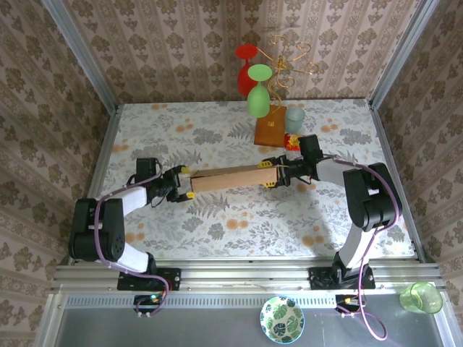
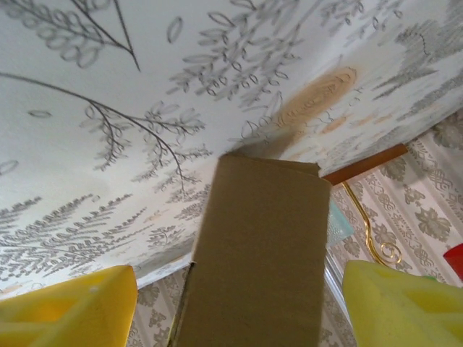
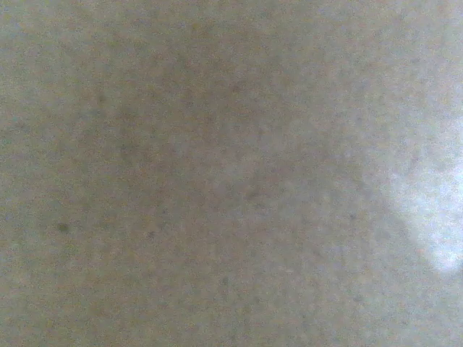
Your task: Fold the paper box
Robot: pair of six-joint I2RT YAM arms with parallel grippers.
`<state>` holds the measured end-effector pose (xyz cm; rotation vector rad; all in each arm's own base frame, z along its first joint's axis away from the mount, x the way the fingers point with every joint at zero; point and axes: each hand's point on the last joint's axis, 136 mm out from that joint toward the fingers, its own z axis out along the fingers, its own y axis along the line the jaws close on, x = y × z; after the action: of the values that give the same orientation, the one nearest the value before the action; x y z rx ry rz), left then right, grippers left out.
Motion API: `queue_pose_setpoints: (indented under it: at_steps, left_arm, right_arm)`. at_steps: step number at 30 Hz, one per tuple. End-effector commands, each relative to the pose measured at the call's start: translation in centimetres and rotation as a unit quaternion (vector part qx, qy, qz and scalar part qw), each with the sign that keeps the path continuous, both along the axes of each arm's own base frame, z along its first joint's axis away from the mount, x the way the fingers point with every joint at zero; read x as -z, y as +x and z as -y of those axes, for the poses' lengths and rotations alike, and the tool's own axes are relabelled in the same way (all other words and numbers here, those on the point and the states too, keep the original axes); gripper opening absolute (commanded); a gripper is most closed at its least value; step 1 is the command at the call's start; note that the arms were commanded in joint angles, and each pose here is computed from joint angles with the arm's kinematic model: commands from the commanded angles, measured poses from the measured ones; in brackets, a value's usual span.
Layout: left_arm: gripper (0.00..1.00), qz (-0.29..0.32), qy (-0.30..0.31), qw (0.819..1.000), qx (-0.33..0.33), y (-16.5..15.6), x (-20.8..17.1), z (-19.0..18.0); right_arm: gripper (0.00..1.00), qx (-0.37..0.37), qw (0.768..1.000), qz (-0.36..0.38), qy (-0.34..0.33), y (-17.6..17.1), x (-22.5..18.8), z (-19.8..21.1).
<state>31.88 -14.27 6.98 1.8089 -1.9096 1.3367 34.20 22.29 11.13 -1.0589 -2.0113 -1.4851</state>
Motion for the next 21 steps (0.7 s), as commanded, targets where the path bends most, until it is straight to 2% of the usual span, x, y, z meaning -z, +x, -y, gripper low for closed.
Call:
queue_pose_setpoints:
  at_steps: [1,9,21]
  left_arm:
    - [0.75,-0.03,-0.016,0.999,0.005,-0.7,-0.7,1.2]
    - [0.75,-0.031,-0.044,0.998,0.013,-0.3,-1.5,3.6]
    - [0.75,-0.014,-0.066,0.998,0.002,0.4,-3.3,4.5]
  right_arm:
    - [0.41,0.008,0.999,-0.046,-0.008,-1.2,0.8,0.4]
    - [0.38,0.004,0.997,-0.072,-0.009,-1.4,1.6,0.3]
    - [0.37,-0.009,0.996,-0.086,-0.015,-1.8,2.9,0.4]
